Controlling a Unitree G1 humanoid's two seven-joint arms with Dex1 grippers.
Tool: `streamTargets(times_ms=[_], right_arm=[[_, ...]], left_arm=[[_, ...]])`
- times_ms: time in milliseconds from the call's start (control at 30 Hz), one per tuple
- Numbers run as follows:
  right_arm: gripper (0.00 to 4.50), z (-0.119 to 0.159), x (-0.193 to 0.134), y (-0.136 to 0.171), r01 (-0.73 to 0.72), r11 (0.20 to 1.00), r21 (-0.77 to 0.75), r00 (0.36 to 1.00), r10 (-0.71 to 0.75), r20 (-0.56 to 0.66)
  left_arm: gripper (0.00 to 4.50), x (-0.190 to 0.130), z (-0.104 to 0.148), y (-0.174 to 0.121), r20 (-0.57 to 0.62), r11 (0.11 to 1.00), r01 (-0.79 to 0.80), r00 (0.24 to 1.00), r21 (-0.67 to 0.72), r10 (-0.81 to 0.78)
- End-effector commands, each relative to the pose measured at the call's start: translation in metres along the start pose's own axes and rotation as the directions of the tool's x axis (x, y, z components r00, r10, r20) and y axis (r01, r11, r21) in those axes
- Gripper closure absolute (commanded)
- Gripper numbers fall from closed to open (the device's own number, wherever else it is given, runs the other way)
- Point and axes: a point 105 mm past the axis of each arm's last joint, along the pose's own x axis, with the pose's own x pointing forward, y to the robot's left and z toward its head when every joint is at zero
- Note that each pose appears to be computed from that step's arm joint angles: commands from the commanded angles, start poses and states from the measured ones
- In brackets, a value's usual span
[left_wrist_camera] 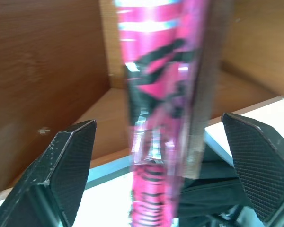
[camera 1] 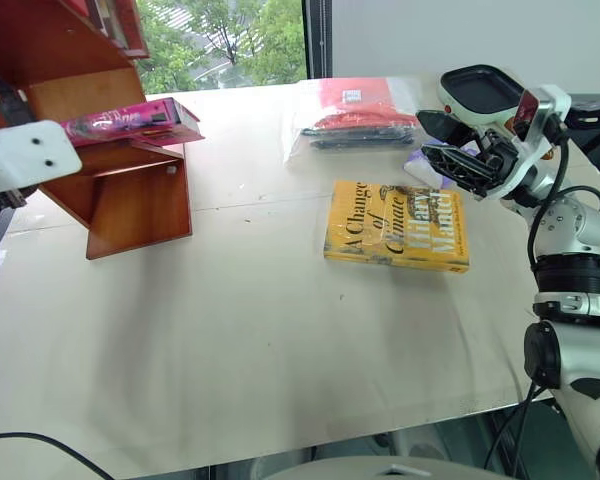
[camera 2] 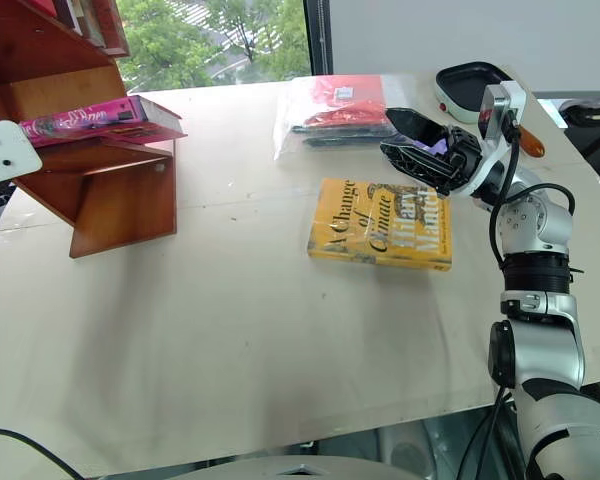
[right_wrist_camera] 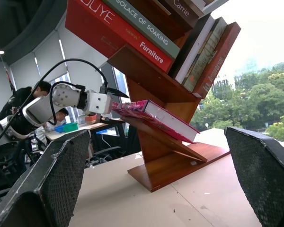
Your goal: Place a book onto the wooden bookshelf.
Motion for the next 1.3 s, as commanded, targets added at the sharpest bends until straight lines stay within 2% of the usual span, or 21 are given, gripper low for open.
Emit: streamTargets(times_ms=[33,133,233,400,467,500,567,633,667,767,833,967,1067,1167,1300], right_arm=[[0.00,0.013,-0.006,0.002,0.008,0.998,-0.054,1.000,-0.007,0.006],[0.00,0.014,-0.012,0.000,0.033,0.999,-0.042,0.999,-0.032,0.015],[0.00,0.006,-0.024,0.001,0.073,0.997,-0.017,0.997,-0.073,-0.007],[0.00,0.001,-0.044,0.004,0.141,0.990,-0.020,0.989,-0.142,-0.049],[0.00,-0.002,-0.053,0.006,0.175,0.984,-0.019,0.983,-0.176,-0.062],[0.00,-0.006,-0.059,0.008,0.192,0.981,-0.021,0.978,-0.193,-0.084],[0.00,-0.026,-0.081,0.015,0.243,0.969,-0.055,0.953,-0.249,-0.176],[0.00,-0.040,-0.098,0.021,0.285,0.953,-0.098,0.926,-0.301,-0.229],[0.00,-0.045,-0.106,0.023,0.309,0.942,-0.127,0.913,-0.332,-0.237],[0.00,-0.060,-0.131,0.032,0.388,0.892,-0.231,0.859,-0.441,-0.260],[0.00,-0.068,-0.148,0.040,0.426,0.866,-0.261,0.825,-0.490,-0.280],[0.00,-0.078,-0.173,0.050,0.484,0.802,-0.350,0.745,-0.587,-0.316],[0.00,-0.097,-0.194,0.060,0.496,0.753,-0.433,0.668,-0.649,-0.364],[0.00,-0.109,-0.199,0.062,0.513,0.735,-0.442,0.641,-0.671,-0.372],[0.00,-0.115,-0.206,0.061,0.527,0.726,-0.441,0.622,-0.684,-0.381]], left_arm=[[0.02,-0.019,0.003,0.009,0.018,0.996,-0.075,0.997,-0.054,0.076],[0.02,-0.028,0.012,0.016,0.062,0.977,-0.207,0.976,-0.056,0.210],[0.02,-0.040,0.020,0.025,0.084,0.912,-0.368,0.918,-0.179,0.387],[0.02,-0.052,0.026,0.012,0.099,0.861,-0.437,0.875,-0.259,0.474],[0.02,-0.054,0.039,0.007,0.164,0.825,-0.428,0.844,-0.370,0.511],[0.02,-0.053,0.049,-0.001,0.208,0.818,-0.398,0.834,-0.416,0.512],[0.02,-0.043,0.093,-0.052,0.386,0.786,-0.107,0.826,-0.608,0.410],[0.02,-0.044,0.121,-0.097,0.493,0.700,0.141,0.804,-0.700,0.332],[0.02,-0.045,0.130,-0.123,0.529,0.617,0.273,0.803,-0.738,0.277],[0.02,-0.053,0.146,-0.187,0.636,0.422,0.547,0.766,-0.723,0.095],[0.02,-0.064,0.155,-0.207,0.710,0.331,0.657,0.701,-0.677,0.061],[0.02,-0.079,0.161,-0.230,0.772,0.215,0.751,0.636,-0.624,0.016],[0.02,-0.079,0.156,-0.254,0.763,0.162,0.759,0.645,-0.630,-0.052],[0.02,-0.073,0.148,-0.275,0.723,0.191,0.732,0.679,-0.654,-0.127],[0.02,-0.069,0.147,-0.277,0.712,0.270,0.717,0.689,-0.643,-0.134]])
